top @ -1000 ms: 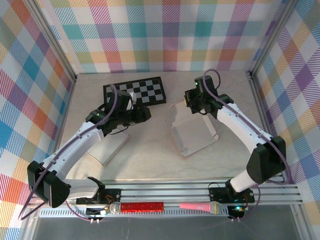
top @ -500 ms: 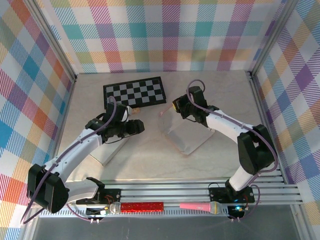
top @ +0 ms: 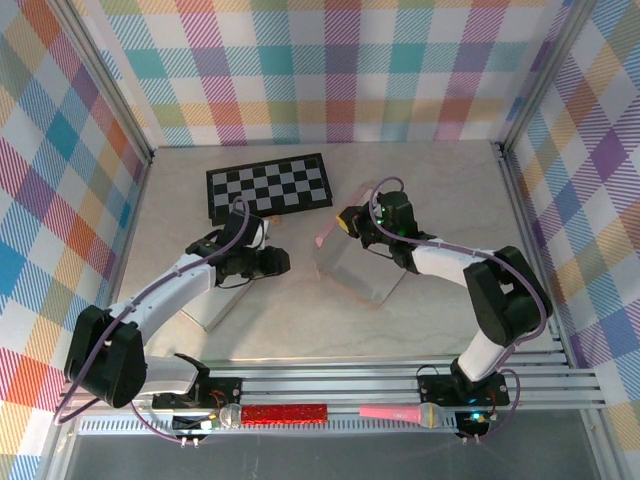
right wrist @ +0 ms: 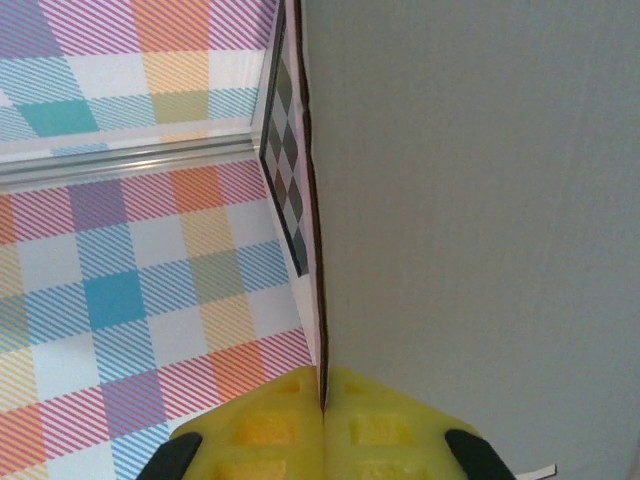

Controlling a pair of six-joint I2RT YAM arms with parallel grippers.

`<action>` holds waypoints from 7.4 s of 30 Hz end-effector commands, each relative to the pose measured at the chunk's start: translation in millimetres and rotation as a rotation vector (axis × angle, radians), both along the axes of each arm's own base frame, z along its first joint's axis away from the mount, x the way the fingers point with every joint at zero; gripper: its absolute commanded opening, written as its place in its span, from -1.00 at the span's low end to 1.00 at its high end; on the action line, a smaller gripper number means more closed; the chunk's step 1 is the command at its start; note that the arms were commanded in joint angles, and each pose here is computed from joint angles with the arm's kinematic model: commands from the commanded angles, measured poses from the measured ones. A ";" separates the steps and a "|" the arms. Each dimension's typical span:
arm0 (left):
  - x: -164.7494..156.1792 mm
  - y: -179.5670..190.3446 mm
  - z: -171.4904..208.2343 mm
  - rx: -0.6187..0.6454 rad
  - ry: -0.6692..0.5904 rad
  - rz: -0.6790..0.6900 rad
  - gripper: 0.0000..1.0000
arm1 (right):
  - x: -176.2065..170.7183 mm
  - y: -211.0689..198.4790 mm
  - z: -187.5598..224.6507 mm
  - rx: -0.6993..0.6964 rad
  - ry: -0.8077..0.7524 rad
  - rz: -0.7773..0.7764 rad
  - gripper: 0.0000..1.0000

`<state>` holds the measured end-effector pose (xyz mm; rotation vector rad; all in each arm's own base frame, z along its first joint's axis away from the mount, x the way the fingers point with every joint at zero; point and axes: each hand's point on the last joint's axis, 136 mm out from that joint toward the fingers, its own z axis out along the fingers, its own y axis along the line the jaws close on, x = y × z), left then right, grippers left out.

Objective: Fold the paper box

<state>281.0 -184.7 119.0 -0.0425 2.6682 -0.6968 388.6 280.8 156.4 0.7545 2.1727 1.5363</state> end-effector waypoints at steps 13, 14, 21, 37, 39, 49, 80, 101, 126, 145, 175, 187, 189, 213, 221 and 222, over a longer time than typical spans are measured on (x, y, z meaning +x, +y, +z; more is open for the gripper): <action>8.1 -32.4 -21.8 0.011 -0.045 -0.180 -0.12 | -11.2 -10.3 -27.4 0.014 -0.019 0.069 -1.00; 7.8 -37.9 -24.3 0.017 -0.056 -0.207 -0.11 | -9.7 -10.5 -27.2 0.014 -0.018 0.068 -1.00; 16.3 -60.4 -33.0 0.035 -0.162 -0.295 0.00 | -6.5 -5.8 -22.2 0.027 -0.008 0.084 -1.00; 22.3 -88.6 -36.2 0.016 -0.304 -0.393 0.13 | 0.3 -4.0 -14.6 0.081 0.013 0.053 -1.00; 26.6 -89.4 -36.7 0.025 -0.305 -0.385 0.11 | 1.2 -3.9 -11.5 0.085 0.010 0.050 -1.00; 37.3 -93.0 -32.5 0.034 -0.314 -0.368 -0.17 | 2.6 -4.1 -8.7 0.088 0.010 0.045 -1.00; 50.3 -109.2 -23.3 0.001 -0.335 -0.274 -0.56 | 14.7 3.7 -5.8 0.156 -0.078 -0.079 -1.00; 75.9 -102.2 -29.8 0.107 -0.367 -0.086 -0.50 | 2.0 8.1 -7.2 0.157 -0.143 -0.143 -1.00; 91.9 -87.6 -48.7 0.179 -0.345 0.157 -0.63 | -15.9 27.1 -31.7 0.145 -0.157 -0.150 -1.00; 111.6 -95.4 -55.3 0.184 -0.358 0.262 -1.00 | -19.4 26.9 -35.9 0.145 -0.098 -0.188 -1.00; 92.0 -85.1 -13.6 0.304 -0.217 0.128 -1.00 | -41.8 -50.8 72.0 -0.188 -0.058 -0.227 0.58; 59.8 -72.4 10.3 0.175 0.018 -0.029 -1.00 | -72.2 -131.7 110.0 -0.439 -0.104 -0.236 0.52; 54.8 -70.0 12.1 0.187 0.051 -0.076 -1.00 | -77.2 -134.1 107.3 -0.459 -0.091 -0.224 0.50; 48.4 -50.9 -14.6 0.270 0.039 -0.154 -1.00 | -46.4 -65.3 61.2 -0.100 0.017 -0.358 0.49; 52.8 -49.1 -22.4 0.299 0.022 -0.127 -1.00 | -2.3 -21.7 36.4 -0.072 0.087 -0.354 0.35; 53.3 -49.4 -23.1 0.297 0.021 -0.124 -1.00 | 1.4 -18.7 33.8 -0.066 0.090 -0.354 0.31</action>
